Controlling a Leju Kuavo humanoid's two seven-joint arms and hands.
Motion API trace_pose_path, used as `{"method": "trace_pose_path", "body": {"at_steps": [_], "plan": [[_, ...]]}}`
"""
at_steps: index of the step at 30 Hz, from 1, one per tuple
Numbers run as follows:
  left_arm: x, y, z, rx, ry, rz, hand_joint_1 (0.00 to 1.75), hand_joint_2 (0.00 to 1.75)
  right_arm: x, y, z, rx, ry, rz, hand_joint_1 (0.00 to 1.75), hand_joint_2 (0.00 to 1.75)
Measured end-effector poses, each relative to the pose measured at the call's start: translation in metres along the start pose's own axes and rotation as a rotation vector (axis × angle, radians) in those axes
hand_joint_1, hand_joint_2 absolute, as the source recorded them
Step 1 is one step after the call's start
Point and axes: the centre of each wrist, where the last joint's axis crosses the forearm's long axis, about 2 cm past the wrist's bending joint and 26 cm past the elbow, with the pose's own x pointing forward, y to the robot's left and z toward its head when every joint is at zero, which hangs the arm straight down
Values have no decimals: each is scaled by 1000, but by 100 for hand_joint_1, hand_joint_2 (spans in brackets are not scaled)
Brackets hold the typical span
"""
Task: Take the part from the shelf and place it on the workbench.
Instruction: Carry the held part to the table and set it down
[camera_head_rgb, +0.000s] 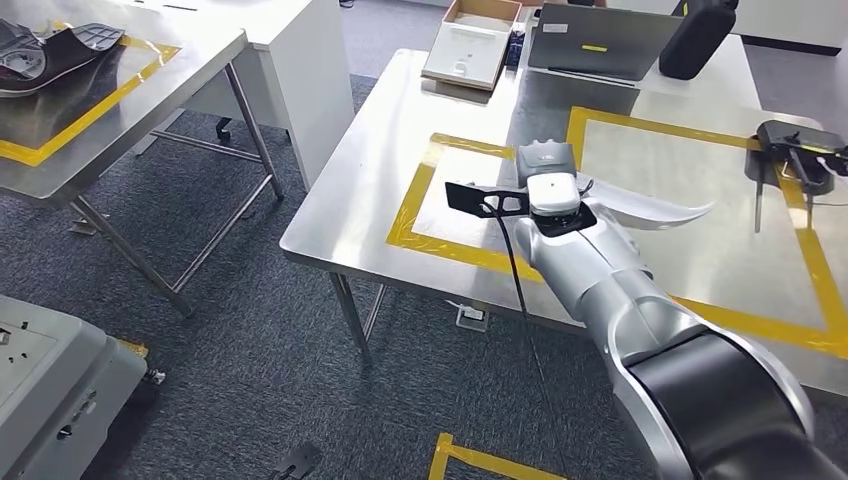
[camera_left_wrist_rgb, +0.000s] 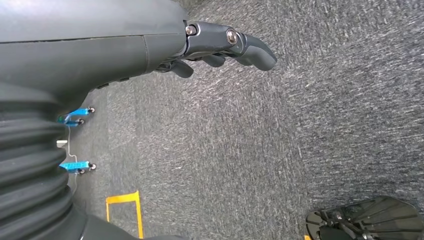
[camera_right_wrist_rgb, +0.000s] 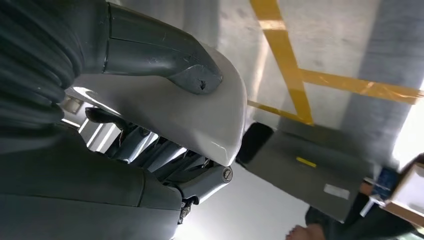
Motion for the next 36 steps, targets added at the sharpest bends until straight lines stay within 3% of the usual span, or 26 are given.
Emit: {"method": "trace_pose_path", "body": {"at_steps": [9, 36], "plan": [[1, 1, 0, 4, -6, -3, 0, 175, -23, 2, -5, 19, 58, 5, 168, 175], [1, 4, -1, 9, -2, -1, 0, 175, -21, 11, -5, 50, 37, -6, 168, 175]]}}
